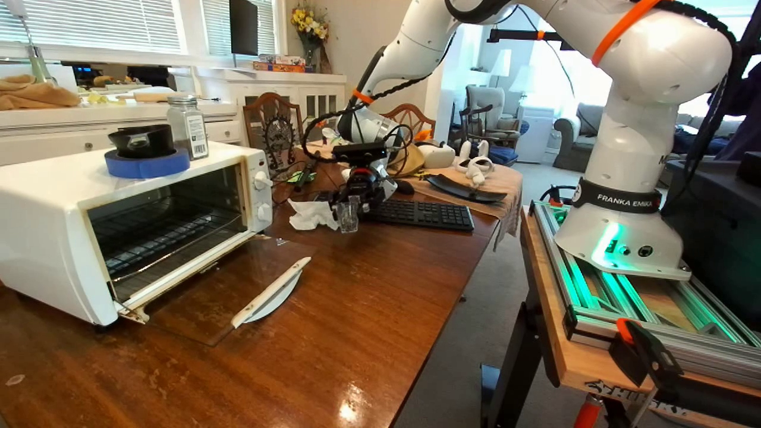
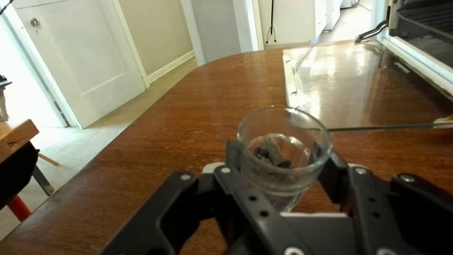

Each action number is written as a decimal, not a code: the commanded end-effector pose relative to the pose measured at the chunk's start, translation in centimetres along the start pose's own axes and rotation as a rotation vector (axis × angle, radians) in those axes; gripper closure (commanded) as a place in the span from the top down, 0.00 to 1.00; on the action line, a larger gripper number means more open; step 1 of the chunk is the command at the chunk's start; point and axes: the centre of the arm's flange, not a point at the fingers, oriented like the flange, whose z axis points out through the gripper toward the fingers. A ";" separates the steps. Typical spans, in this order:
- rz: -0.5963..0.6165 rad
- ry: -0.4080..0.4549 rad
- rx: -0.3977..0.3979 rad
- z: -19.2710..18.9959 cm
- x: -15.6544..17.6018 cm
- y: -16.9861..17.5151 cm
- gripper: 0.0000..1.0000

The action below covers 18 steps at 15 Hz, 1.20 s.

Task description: Put the small glass directly onto the table

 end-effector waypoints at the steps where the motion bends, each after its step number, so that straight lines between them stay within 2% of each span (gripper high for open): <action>1: 0.072 0.069 0.028 0.0 -1.2 0.8 0.31; 6: 0.021 0.267 0.096 0.4 -2.0 0.0 0.31; 9: -0.013 0.332 0.117 1.1 -2.5 -0.8 0.31; 14: -0.055 0.363 0.128 2.1 -3.3 -1.5 0.31; 18: -0.102 0.341 0.124 2.5 -3.2 -1.7 0.31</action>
